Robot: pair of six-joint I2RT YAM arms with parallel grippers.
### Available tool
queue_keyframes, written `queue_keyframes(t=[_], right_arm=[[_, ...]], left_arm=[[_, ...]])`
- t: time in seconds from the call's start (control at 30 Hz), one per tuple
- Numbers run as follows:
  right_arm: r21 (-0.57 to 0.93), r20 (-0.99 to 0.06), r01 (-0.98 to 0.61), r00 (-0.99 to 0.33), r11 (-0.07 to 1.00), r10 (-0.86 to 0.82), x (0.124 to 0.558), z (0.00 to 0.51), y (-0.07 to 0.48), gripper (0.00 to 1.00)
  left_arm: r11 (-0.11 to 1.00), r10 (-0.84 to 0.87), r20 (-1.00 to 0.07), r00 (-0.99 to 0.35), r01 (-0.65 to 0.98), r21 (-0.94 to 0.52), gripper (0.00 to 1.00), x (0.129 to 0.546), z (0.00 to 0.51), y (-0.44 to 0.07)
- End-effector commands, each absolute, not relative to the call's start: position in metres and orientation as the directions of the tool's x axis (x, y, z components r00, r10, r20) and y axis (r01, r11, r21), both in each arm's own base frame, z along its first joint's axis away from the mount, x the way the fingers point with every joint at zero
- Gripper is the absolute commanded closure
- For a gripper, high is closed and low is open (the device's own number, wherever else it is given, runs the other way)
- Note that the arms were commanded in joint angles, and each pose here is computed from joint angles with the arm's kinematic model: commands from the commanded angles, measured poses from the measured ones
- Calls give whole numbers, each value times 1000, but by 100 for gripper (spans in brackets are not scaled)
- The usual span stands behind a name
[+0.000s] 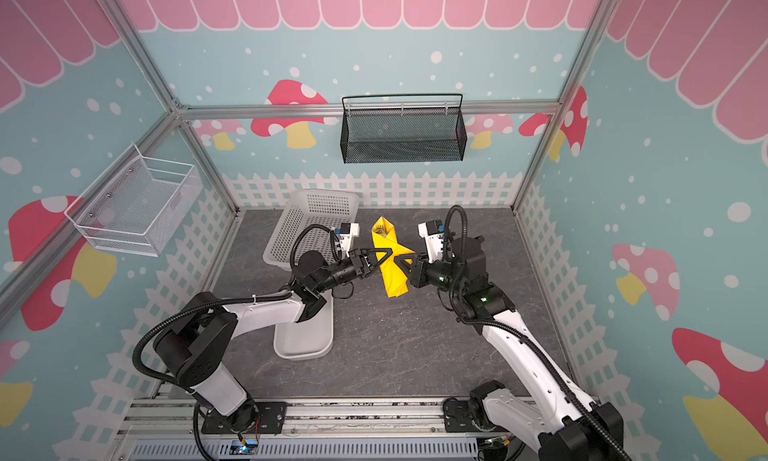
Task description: Place the utensils on the paper napkin and roll it up
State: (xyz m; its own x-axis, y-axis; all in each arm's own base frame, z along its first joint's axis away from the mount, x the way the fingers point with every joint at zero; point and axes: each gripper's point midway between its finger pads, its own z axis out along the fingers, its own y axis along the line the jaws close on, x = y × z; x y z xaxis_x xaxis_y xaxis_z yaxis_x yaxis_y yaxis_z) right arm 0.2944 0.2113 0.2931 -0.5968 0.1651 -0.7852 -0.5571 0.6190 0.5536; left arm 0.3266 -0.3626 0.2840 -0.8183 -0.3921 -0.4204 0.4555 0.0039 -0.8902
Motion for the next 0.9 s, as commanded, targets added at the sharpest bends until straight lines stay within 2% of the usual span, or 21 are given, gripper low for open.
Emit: queue_keyframes(t=[0.0,0.53,0.87], right_arm=[[510,-798,-517,-583,687,153,300,285,201,74],[557,-785,-614,-609,559,113,277,281,220,58],[536,-796,-598,-594,596,119,274,285,211,57]], left_arm=[[-25,-412,-456,-789,510,-860,100,321,309,-357],[-42,-411,-462,-786,523,-852,100,320,318,-357],[-10,-406,-460,-790,507,-862,100,322,312,-357]])
